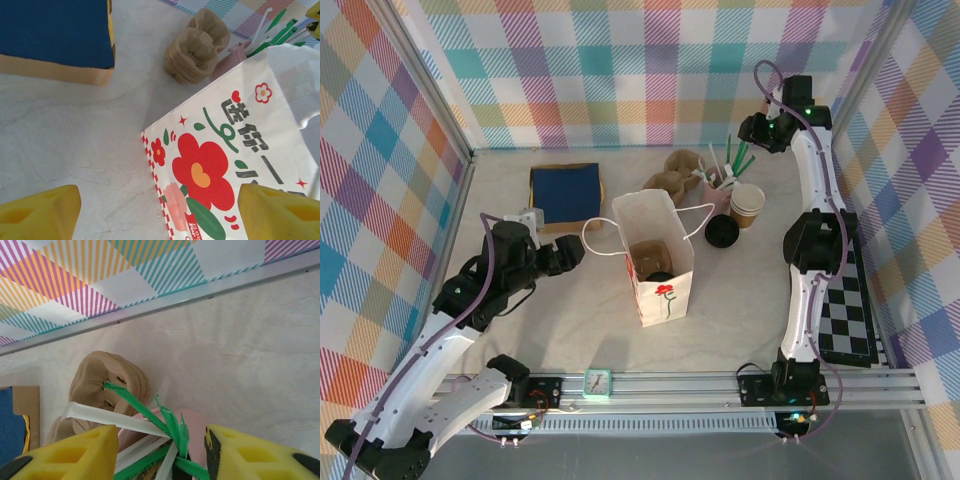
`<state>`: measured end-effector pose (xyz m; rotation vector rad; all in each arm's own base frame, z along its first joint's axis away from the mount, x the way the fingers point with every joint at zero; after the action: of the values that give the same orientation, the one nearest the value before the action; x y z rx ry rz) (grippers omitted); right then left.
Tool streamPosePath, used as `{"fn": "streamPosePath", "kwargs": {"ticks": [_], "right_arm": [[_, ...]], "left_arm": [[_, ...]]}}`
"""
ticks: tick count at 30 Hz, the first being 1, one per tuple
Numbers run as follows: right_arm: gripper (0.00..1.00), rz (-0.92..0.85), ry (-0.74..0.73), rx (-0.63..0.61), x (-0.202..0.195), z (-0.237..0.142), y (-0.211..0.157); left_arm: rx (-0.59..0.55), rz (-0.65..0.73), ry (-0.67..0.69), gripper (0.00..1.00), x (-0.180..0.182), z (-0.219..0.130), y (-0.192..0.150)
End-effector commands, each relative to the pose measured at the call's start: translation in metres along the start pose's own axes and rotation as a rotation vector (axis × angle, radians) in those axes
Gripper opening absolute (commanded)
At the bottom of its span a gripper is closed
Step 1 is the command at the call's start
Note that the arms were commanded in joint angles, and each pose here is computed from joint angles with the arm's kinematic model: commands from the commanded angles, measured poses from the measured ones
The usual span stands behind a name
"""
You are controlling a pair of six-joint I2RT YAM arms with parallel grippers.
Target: Pack the takeout coffee
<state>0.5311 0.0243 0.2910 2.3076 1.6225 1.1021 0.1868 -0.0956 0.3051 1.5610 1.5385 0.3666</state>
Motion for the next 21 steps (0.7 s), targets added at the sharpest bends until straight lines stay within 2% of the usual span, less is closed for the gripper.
{"fn": "streamPosePath", "kwargs": {"ticks": [1,15,21], "right_arm": [[0.48,-0.033,0.045,-0.032,0.005,0.000,0.008],[0.44,-0.102,0.061,-0.026,0.013,0.030,0.005],[0.39,-0.141,0.055,-0.028,0.019,0.035,0.002]], "left_arm": [[0.008,-0.005,0.025,0.82,0.003,0.001,0.001],[0.033,0.018,0.061,0.82,0.003,0.011,0.005],[0.034,0.024,0.070,0.82,0.004,0.011,0.006]]}}
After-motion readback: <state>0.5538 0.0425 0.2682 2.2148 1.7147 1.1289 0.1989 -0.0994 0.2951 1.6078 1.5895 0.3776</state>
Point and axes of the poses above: each hand's point on the last joint's axis, 136 mm out from that joint toward the fingers, its own z axis out along the fingers, its own x axis along the line the jaws close on, y = z × x, the point moved 8 cm from there along -z, back along the fingers, and after that the axes turned 10 degrees about z, right-handed, at the moved point
